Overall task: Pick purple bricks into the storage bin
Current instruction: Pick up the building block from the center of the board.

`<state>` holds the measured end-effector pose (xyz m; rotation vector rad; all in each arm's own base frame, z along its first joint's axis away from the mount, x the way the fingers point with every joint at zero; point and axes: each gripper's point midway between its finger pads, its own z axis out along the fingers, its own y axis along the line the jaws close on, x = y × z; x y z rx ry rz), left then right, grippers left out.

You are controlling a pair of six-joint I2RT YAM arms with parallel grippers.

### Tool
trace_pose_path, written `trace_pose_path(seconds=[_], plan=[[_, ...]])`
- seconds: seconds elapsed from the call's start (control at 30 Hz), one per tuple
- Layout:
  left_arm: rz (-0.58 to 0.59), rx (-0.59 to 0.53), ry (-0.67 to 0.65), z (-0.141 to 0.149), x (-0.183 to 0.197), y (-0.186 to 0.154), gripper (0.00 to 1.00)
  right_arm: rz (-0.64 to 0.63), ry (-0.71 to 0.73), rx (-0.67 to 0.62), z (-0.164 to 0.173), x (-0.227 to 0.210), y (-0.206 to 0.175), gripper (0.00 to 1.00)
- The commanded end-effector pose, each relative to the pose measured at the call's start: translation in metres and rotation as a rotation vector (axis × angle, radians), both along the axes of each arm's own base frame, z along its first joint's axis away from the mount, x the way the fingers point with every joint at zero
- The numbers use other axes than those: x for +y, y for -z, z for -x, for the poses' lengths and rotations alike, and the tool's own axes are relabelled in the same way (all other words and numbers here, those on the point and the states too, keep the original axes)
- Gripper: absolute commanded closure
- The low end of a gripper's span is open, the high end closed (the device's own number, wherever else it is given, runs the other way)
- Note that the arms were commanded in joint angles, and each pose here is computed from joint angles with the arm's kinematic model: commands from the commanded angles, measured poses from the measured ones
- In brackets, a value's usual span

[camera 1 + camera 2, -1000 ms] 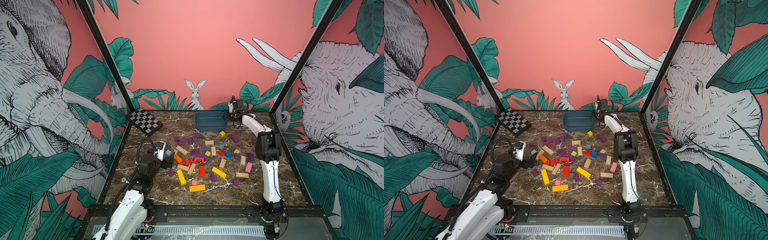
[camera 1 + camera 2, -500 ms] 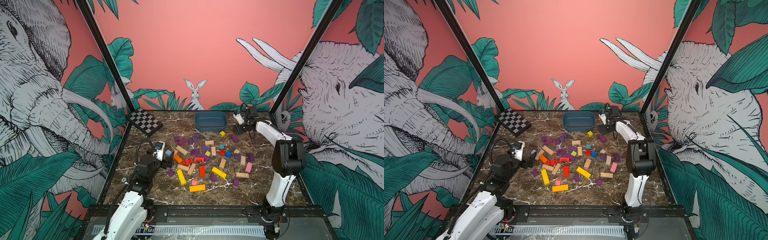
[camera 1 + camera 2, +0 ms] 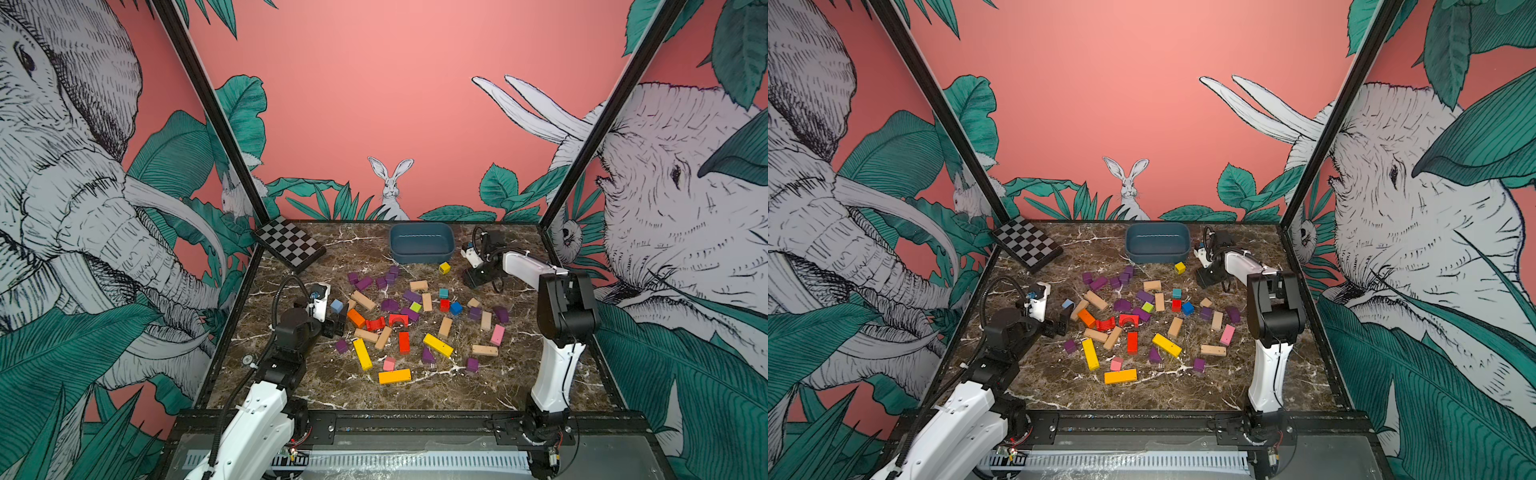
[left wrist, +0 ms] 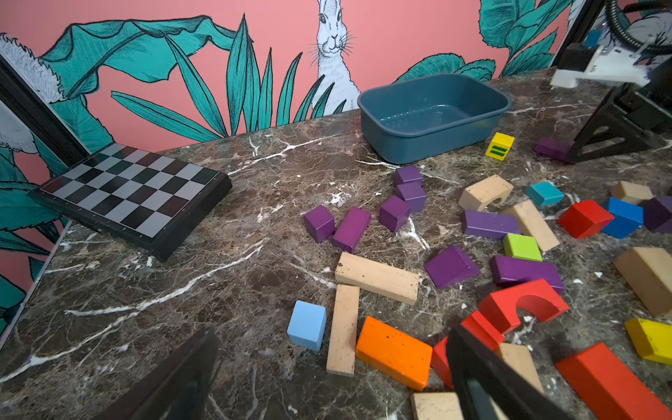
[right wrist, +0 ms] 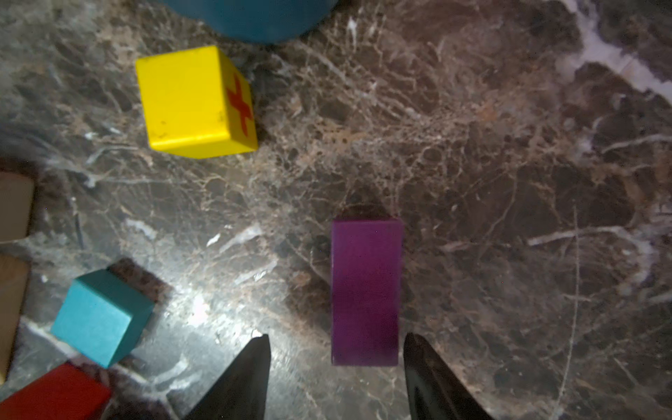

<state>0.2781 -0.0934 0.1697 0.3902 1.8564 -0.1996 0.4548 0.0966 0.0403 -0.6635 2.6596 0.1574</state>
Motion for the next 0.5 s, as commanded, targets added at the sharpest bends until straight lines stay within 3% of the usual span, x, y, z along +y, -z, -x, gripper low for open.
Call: trace_pose_path(seconds=[0.0, 0.17, 0.47], plan=[[0.001, -0.002, 0.006, 0.001, -0.001, 0.0, 0.01, 0.034, 0.039, -0.01, -0.012, -0.006, 0.003, 0.41], [-0.001, 0.003, 0.006, 0.001, -0.002, 0.001, 0.01, 0.049, 0.033, 0.014, -0.018, -0.01, 0.01, 0.46], [-0.001, -0.003, -0.004, 0.0, 0.0, 0.0, 0.01, 0.016, 0.031, 0.005, -0.021, -0.007, 0.0, 0.76]])
